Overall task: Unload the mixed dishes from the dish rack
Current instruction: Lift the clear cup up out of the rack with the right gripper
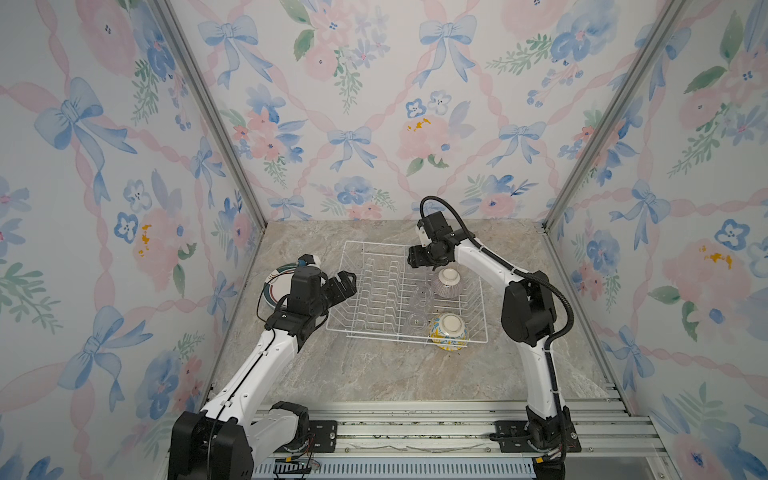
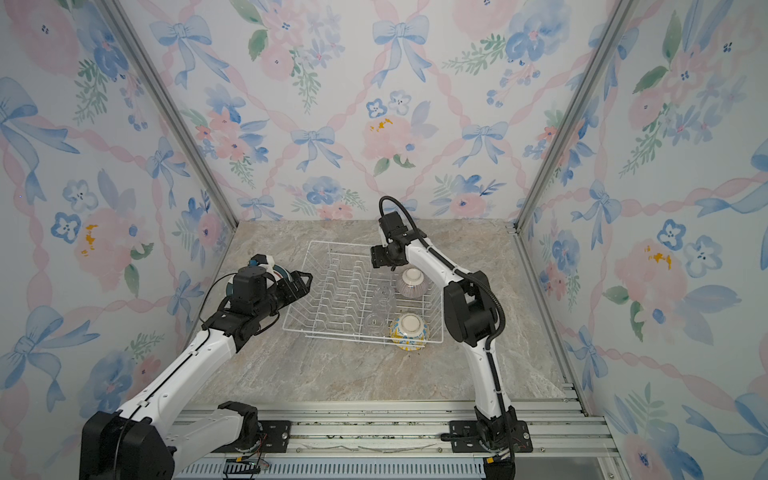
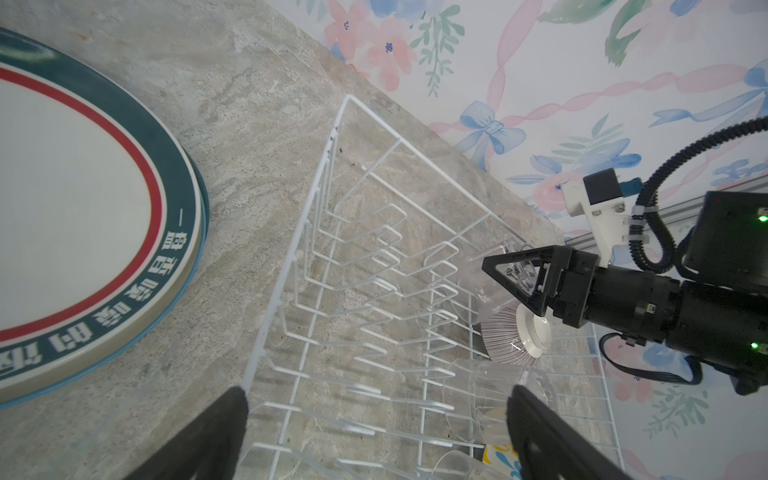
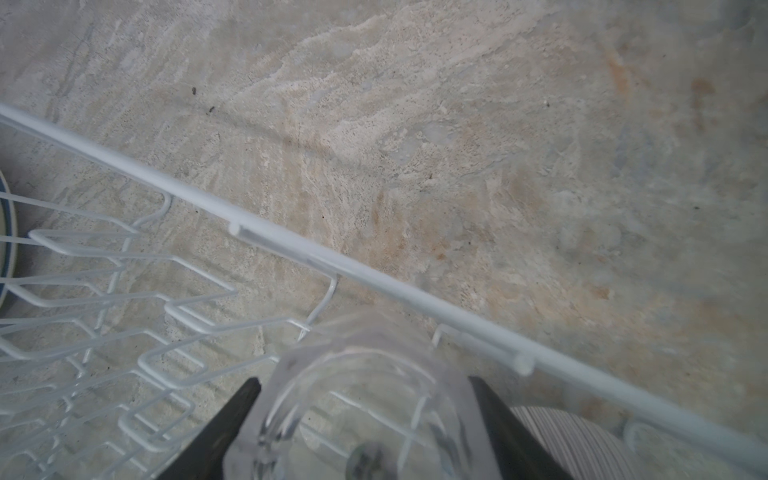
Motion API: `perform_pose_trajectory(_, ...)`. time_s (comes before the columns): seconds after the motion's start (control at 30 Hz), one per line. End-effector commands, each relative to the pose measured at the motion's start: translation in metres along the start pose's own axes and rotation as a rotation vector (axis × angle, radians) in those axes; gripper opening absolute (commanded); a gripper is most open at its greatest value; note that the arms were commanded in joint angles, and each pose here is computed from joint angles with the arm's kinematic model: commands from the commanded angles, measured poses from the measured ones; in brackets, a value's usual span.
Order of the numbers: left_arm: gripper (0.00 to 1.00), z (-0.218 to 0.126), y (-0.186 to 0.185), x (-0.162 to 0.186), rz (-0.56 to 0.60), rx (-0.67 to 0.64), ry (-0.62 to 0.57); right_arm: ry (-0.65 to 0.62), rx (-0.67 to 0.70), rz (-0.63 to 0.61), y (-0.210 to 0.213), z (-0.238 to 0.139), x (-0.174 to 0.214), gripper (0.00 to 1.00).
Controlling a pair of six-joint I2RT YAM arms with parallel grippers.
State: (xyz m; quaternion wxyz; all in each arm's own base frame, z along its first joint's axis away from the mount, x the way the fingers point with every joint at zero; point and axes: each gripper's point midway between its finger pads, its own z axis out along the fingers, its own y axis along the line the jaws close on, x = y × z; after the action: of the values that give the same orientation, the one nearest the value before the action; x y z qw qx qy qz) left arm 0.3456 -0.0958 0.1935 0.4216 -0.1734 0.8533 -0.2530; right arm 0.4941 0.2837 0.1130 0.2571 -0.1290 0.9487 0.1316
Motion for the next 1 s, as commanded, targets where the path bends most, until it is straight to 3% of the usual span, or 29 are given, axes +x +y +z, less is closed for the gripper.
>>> perform_pose_trajectory(0.0, 0.98, 0.001, -0.004, -0.002, 0.017, 0.009, -0.002, 0.023, -0.036, 0.042, 0.003, -0.012, 0.007, 0.49)
perform_pose_trajectory(0.6, 0.98, -0.006, -0.007, -0.004, 0.009, 0.021, -0.022, 0.016, -0.046, 0.088, 0.001, -0.023, 0.025, 0.43)
perform_pose_trajectory(0.97, 0.98, -0.005, -0.011, -0.001, 0.004, 0.040, -0.004, -0.032, -0.079, 0.110, 0.005, -0.045, 0.017, 0.37)
